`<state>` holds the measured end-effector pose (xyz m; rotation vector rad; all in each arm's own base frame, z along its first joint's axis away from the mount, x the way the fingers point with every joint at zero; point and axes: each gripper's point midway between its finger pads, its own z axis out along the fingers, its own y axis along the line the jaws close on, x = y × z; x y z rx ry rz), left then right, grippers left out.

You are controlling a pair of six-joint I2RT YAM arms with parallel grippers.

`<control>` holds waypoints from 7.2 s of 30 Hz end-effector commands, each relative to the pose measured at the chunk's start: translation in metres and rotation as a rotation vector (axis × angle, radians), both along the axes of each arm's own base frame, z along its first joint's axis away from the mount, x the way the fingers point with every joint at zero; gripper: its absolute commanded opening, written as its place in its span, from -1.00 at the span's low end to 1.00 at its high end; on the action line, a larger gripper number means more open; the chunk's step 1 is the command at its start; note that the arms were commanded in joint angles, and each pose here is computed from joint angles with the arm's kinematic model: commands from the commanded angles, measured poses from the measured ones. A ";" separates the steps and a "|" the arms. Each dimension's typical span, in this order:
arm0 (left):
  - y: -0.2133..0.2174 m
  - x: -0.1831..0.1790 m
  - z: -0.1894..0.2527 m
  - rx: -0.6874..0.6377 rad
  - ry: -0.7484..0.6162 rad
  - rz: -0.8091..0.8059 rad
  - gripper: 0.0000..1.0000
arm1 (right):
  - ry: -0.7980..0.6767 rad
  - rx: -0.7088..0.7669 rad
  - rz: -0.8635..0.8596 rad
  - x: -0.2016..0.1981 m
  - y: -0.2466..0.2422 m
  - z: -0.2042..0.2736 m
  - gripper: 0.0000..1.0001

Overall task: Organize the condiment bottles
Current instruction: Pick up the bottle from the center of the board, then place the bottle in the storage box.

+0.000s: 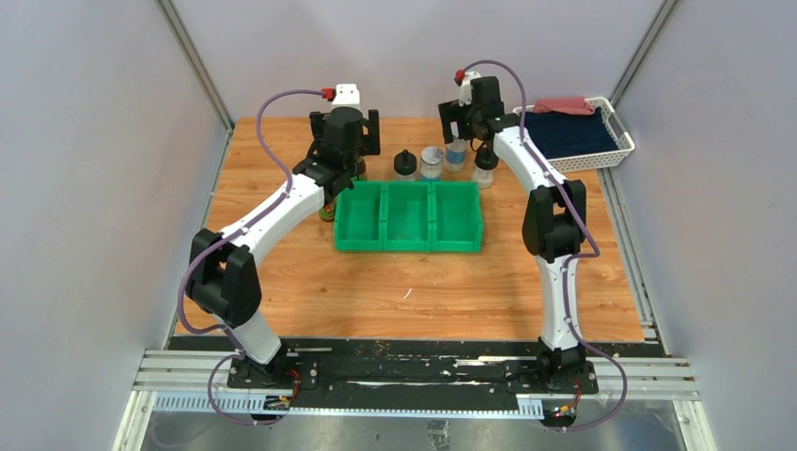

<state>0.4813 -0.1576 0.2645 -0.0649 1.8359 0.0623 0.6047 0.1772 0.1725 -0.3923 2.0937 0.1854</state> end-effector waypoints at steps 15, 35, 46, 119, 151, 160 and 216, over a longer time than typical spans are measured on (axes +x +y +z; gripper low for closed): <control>0.001 0.000 -0.010 -0.022 0.015 0.004 1.00 | 0.067 0.030 0.016 -0.010 -0.001 -0.020 0.39; 0.002 -0.003 -0.013 -0.024 0.020 0.007 1.00 | -0.017 0.013 0.019 -0.002 -0.003 0.019 -1.00; 0.007 -0.012 0.000 -0.039 0.001 0.010 1.00 | -0.110 0.032 0.024 -0.011 -0.003 0.079 -1.00; 0.009 -0.082 0.007 -0.164 -0.020 -0.027 1.00 | -0.164 0.060 -0.003 -0.212 0.024 0.091 -1.00; 0.001 -0.069 -0.001 -0.141 -0.012 -0.029 1.00 | -0.089 0.075 -0.087 -0.178 0.011 0.053 -1.00; 0.000 -0.065 -0.008 -0.134 -0.004 -0.026 1.00 | -0.068 0.072 -0.085 -0.172 0.012 0.041 -1.00; -0.003 -0.066 -0.027 -0.143 0.001 -0.033 1.00 | -0.033 0.074 -0.053 -0.163 0.017 -0.008 -1.00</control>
